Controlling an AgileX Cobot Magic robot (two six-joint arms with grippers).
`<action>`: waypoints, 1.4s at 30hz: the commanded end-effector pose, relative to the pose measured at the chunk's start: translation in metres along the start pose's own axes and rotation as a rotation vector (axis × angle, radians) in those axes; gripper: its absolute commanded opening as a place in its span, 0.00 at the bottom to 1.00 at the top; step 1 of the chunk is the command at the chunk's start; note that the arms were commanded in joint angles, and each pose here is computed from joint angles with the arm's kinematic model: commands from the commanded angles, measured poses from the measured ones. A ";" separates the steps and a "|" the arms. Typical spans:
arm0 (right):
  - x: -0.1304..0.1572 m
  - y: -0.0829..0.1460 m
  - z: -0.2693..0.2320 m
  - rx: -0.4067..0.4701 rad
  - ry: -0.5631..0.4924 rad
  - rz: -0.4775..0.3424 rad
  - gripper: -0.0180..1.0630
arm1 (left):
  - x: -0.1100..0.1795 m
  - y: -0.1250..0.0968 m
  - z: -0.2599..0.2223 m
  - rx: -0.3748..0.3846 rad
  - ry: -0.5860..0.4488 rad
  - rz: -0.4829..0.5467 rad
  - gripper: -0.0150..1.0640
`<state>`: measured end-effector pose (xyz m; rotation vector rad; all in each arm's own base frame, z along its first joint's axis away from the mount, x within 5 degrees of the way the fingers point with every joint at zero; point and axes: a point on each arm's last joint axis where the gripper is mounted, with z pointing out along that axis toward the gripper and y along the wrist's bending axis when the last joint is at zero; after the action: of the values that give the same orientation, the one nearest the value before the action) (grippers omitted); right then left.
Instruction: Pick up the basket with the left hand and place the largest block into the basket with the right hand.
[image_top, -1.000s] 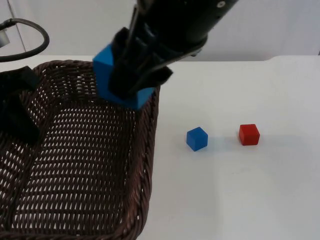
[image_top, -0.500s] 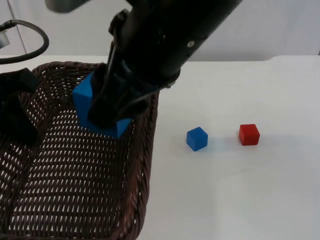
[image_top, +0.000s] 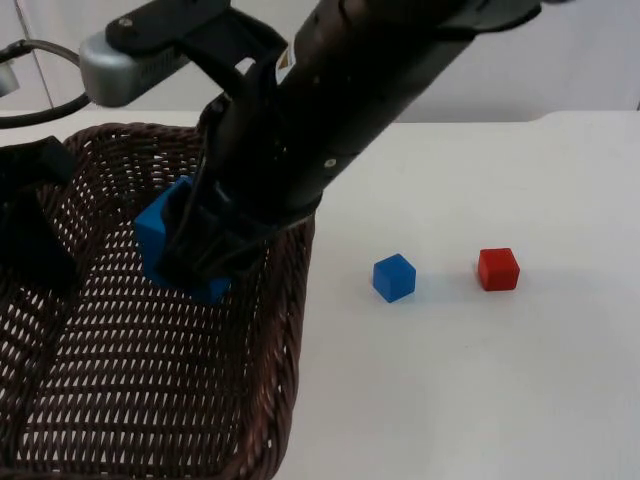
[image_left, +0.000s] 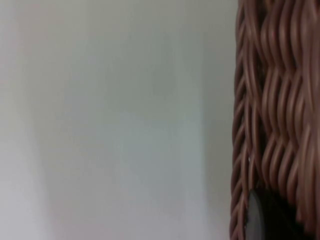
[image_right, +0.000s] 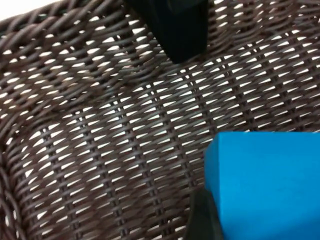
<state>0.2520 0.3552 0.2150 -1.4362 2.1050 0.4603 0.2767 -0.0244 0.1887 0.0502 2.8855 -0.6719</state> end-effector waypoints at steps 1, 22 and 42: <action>-0.002 0.002 0.002 0.003 -0.023 -0.006 0.02 | 0.001 -0.003 -0.001 0.015 0.003 -0.001 0.01; -0.004 0.001 0.001 0.016 -0.043 -0.014 0.77 | 0.001 -0.003 -0.001 0.015 0.003 -0.001 0.01; -0.027 0.014 -0.130 0.029 -0.139 -0.086 0.77 | 0.001 -0.003 -0.001 0.011 0.005 0.003 0.01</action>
<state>0.2177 0.3108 0.3294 -1.4164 1.9344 0.4851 0.2764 -0.0239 0.1883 0.0610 2.8885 -0.6636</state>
